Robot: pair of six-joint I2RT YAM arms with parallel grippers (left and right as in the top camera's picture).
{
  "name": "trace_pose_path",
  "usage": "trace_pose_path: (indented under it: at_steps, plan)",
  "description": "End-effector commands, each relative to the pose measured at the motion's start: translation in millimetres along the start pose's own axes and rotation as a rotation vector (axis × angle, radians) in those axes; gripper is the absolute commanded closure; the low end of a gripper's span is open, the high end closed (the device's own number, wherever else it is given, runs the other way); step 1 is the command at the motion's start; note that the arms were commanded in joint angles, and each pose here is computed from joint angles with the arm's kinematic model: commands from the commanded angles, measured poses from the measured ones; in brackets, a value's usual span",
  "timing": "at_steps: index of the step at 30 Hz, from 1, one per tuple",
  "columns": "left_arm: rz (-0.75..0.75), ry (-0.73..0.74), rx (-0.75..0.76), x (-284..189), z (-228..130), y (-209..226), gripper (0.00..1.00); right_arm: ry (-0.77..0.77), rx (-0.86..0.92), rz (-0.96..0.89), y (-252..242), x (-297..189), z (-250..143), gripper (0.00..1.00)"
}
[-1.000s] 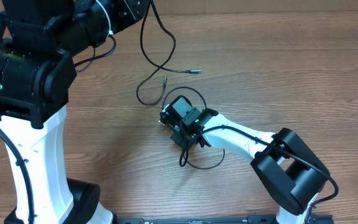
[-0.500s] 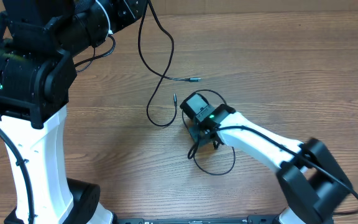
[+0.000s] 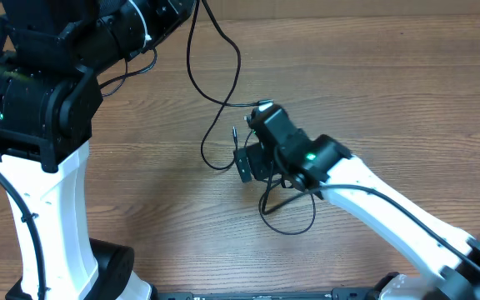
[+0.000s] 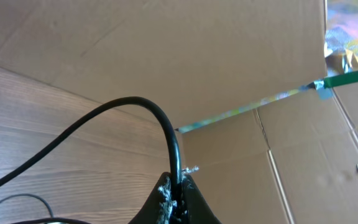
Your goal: Untangle cables
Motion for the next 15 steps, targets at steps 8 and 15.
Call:
trace_pose_path:
  at_steps: [8,15]
  plan:
    - [0.027,0.065,-0.047,-4.4,-13.1,1.2,0.96,-0.363,-0.013,0.442,32.1,-170.4,30.2,0.00]
    - [0.005,0.133,-0.067,-0.8,-29.1,-9.1,0.96,-0.567,-0.091,0.542,33.0,-220.9,34.8,0.06]
Point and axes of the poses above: each gripper's point midway between its finger pads, its own x axis out along the fingers, its own y axis along the line the jaws close on, z = x × y, the point moved 8 cm from there along -x, back along the fingers, and after that the axes turned 14 degrees about x, right-handed, at the moved point
